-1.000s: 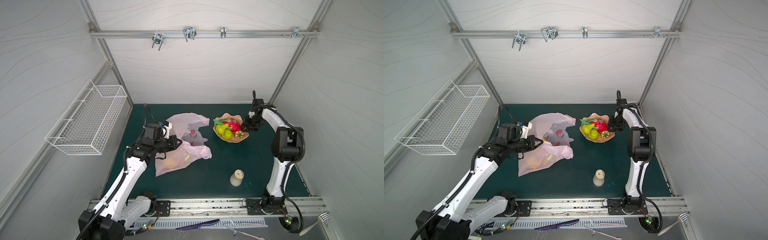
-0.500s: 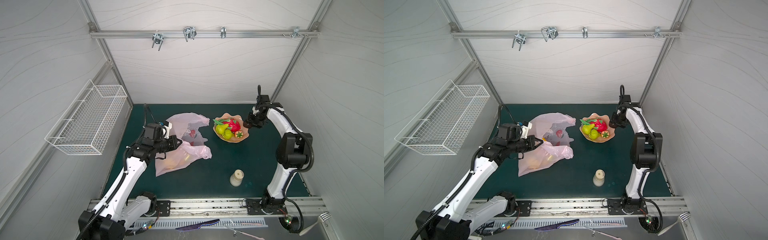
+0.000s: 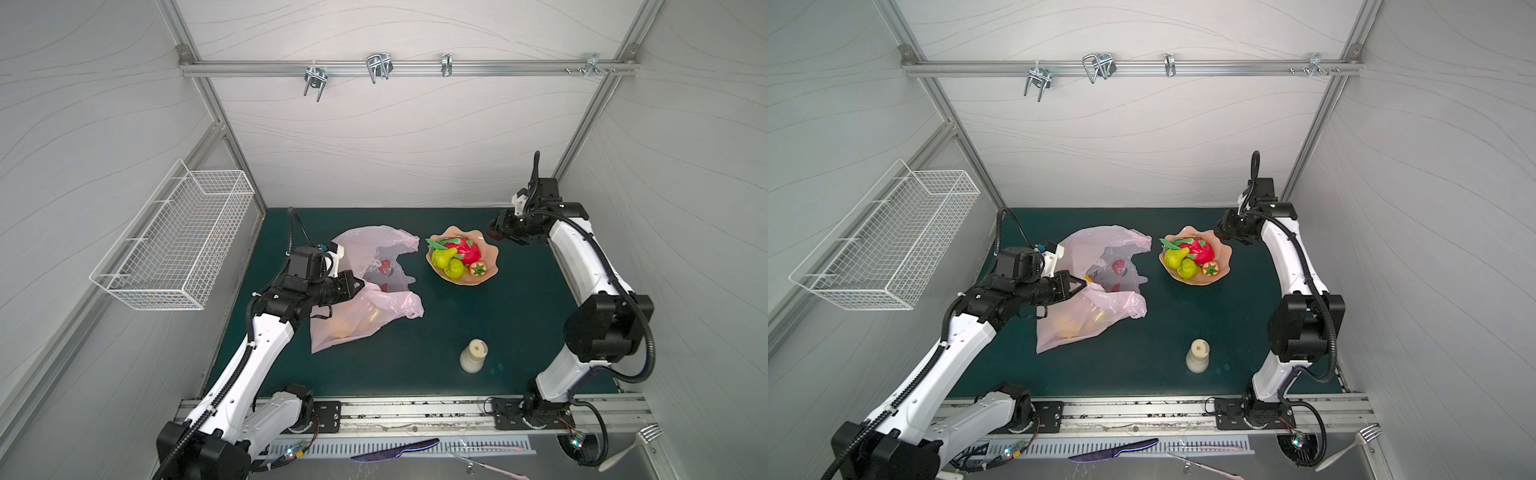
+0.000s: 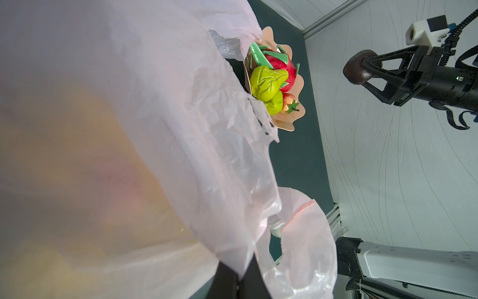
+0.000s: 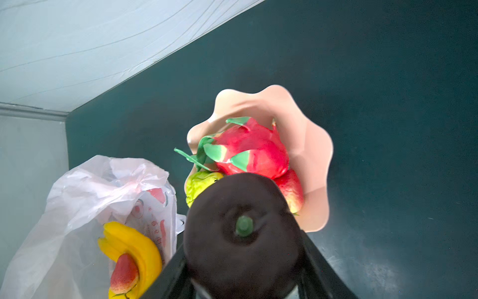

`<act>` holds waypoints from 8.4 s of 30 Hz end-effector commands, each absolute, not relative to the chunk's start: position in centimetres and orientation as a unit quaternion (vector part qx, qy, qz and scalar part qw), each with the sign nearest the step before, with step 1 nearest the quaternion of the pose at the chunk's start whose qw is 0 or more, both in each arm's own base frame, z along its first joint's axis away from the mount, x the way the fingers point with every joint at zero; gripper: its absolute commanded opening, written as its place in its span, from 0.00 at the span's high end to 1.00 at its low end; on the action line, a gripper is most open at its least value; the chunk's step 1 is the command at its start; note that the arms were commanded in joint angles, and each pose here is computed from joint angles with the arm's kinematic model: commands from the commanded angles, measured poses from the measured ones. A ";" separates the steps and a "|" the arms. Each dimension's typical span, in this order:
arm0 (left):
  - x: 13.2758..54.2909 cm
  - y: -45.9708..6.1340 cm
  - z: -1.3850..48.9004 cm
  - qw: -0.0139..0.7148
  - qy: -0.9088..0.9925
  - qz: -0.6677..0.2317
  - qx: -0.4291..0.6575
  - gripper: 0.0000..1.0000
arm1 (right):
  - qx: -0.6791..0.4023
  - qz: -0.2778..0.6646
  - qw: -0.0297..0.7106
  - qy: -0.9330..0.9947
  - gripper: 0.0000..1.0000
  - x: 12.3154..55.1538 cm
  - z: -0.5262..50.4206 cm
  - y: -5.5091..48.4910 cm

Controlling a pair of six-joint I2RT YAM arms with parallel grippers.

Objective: Place the fruits into the plastic bag
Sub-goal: Place the fruit in the plastic bag, then pick up the fruit from the plate, then place the fruit in the plastic bag.

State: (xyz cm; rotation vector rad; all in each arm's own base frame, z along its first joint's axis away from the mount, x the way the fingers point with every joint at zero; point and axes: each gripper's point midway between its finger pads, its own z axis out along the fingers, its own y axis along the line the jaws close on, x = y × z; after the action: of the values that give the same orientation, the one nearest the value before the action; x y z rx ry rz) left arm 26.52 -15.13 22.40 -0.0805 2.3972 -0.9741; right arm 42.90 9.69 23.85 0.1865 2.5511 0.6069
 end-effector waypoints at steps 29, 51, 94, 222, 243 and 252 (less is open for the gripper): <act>26.5 -14.8 24.0 0.292 0.891 -0.346 -0.012 1.00 | -0.033 0.523 -0.014 0.852 0.55 30.9 16.8 39.4; 27.8 -13.1 23.1 0.305 0.908 -0.285 -0.019 1.00 | -0.091 0.568 -0.143 0.806 0.26 25.4 15.1 52.0; 28.6 -12.5 24.7 0.329 0.898 -0.289 -0.044 1.00 | -0.002 0.373 0.115 0.921 0.01 33.3 21.4 22.5; 28.9 -14.2 25.9 0.326 0.880 -0.343 -0.039 1.00 | -0.035 0.513 0.059 0.856 0.54 32.2 19.4 36.4; 29.1 -13.4 26.0 0.328 0.897 -0.296 -0.005 1.00 | -0.026 0.559 -0.014 0.828 0.54 31.6 17.1 43.7; 29.3 -13.2 24.9 0.319 0.904 -0.285 -0.006 1.00 | -0.056 0.578 -0.054 0.812 0.52 29.2 17.0 49.6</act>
State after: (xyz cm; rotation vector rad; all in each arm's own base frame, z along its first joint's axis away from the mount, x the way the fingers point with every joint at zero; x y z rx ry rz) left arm 28.80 -13.45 24.00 -0.0469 2.4057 -0.7802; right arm 29.76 48.01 16.01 -0.1588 2.6614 1.8121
